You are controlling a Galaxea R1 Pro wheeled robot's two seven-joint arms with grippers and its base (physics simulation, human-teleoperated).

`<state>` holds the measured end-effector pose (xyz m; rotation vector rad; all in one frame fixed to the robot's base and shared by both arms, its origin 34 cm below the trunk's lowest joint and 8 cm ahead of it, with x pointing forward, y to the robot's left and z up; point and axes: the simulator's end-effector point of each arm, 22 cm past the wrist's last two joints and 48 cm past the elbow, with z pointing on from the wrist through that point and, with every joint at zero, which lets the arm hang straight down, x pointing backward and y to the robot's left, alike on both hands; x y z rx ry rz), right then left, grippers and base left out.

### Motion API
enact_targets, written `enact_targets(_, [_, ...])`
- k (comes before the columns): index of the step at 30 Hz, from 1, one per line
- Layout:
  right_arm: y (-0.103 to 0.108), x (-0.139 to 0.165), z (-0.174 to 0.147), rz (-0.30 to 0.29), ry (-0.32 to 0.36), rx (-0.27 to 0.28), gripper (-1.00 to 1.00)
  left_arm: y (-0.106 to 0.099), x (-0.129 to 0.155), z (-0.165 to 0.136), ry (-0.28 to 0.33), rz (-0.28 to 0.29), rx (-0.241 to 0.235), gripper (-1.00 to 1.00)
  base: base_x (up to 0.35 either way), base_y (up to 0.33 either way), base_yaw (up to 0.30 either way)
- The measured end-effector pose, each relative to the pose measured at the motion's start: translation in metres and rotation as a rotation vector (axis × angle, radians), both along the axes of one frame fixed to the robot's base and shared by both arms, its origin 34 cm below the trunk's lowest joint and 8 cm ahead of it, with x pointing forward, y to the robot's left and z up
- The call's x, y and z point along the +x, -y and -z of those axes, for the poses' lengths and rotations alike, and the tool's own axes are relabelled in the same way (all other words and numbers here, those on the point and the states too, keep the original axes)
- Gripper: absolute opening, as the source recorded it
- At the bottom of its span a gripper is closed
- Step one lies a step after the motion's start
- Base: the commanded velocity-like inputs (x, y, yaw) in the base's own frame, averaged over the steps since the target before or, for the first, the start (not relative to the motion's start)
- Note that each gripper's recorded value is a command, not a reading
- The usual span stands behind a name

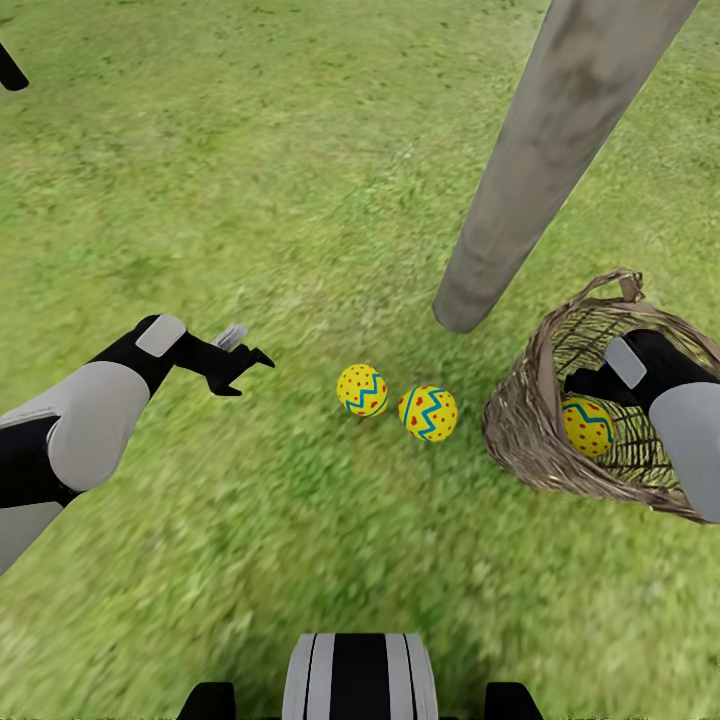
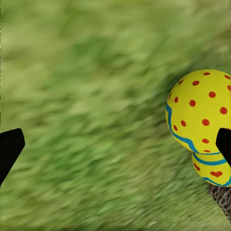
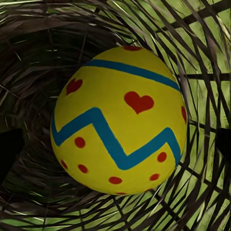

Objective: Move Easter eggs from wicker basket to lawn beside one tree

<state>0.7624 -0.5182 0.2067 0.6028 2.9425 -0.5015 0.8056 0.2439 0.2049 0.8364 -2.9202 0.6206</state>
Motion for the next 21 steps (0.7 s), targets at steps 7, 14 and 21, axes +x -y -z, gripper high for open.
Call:
enact_targets(7, [0.002, -0.003, 0.005, 0.000, -0.008, -0.004, 1.00, -0.001, -0.003, 0.006, -0.009, 0.002, 0.003, 1.00, 0.000, 0.000, 0.000])
enact_targets(14, [0.002, -0.006, 0.014, 0.000, -0.020, -0.005, 1.00, -0.003, -0.007, 0.015, -0.022, 0.000, 0.004, 1.00, 0.000, 0.000, 0.000])
enact_targets(21, [0.002, -0.006, 0.014, 0.000, -0.021, -0.004, 1.00, -0.004, -0.004, 0.014, -0.016, -0.004, -0.001, 1.00, 0.000, 0.000, 0.000])
